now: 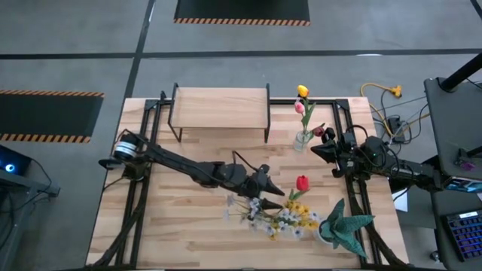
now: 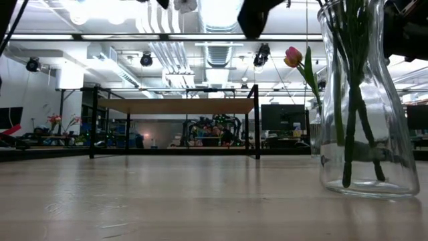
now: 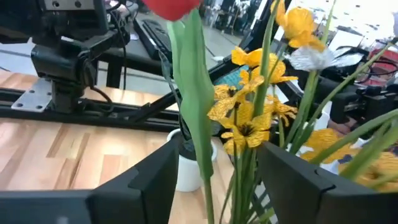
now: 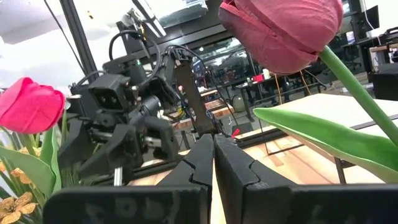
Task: Pick and place flowers into a vace then onto a shelf
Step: Put the bottom transparent vase on the shelf
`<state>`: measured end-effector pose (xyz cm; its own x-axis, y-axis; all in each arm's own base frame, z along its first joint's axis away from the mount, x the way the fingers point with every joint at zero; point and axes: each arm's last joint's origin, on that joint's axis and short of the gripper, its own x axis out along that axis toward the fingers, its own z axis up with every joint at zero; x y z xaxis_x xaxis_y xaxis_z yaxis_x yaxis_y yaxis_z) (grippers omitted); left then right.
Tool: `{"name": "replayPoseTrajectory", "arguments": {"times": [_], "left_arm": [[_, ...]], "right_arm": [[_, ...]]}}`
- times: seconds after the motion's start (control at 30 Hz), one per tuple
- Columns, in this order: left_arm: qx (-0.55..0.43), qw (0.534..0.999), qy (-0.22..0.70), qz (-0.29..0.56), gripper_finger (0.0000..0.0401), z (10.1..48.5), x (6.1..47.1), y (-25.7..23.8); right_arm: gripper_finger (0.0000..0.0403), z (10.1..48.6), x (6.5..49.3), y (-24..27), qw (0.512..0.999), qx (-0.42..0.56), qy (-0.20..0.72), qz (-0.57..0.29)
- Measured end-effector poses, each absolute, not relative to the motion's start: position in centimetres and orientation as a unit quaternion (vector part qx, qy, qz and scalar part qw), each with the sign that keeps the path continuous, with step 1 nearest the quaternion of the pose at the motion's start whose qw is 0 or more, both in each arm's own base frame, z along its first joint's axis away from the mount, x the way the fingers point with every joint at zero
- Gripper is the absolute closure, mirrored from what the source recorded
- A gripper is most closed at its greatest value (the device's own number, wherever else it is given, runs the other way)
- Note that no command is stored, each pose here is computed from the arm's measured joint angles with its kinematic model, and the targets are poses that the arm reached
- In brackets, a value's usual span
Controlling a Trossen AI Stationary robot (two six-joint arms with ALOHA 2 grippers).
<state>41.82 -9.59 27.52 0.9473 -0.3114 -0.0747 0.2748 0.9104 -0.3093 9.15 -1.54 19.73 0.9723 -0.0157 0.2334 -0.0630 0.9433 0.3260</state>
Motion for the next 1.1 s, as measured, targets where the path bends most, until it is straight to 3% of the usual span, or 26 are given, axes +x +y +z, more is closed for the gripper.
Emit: {"name": "replayPoseTrajectory", "arguments": {"times": [0.57, 0.7, 0.9, 1.1], "left_arm": [[-0.129, 0.983, 0.088, -0.095, 0.0207, 33.6, 37.5, -4.6], [-0.072, 0.989, 0.079, -0.101, 0.0256, 35.5, 35.6, -4.4], [-0.021, 0.996, 0.063, -0.062, 0.0378, 38.4, 32.4, -3.8], [-0.003, 0.998, 0.056, -0.016, 0.0396, 41.2, 27.7, -3.0]], "right_arm": [[0.0394, 19.7, 9.1, -1.5, 0.979, 0.166, -0.118, 0.012], [0.0394, 19.7, 9.1, -1.5, 0.979, 0.166, -0.118, 0.012], [0.0394, 19.7, 9.1, -1.3, 0.983, 0.139, -0.112, 0.043], [0.0394, 19.7, 9.1, -1.2, 0.985, 0.116, -0.108, 0.071]]}}
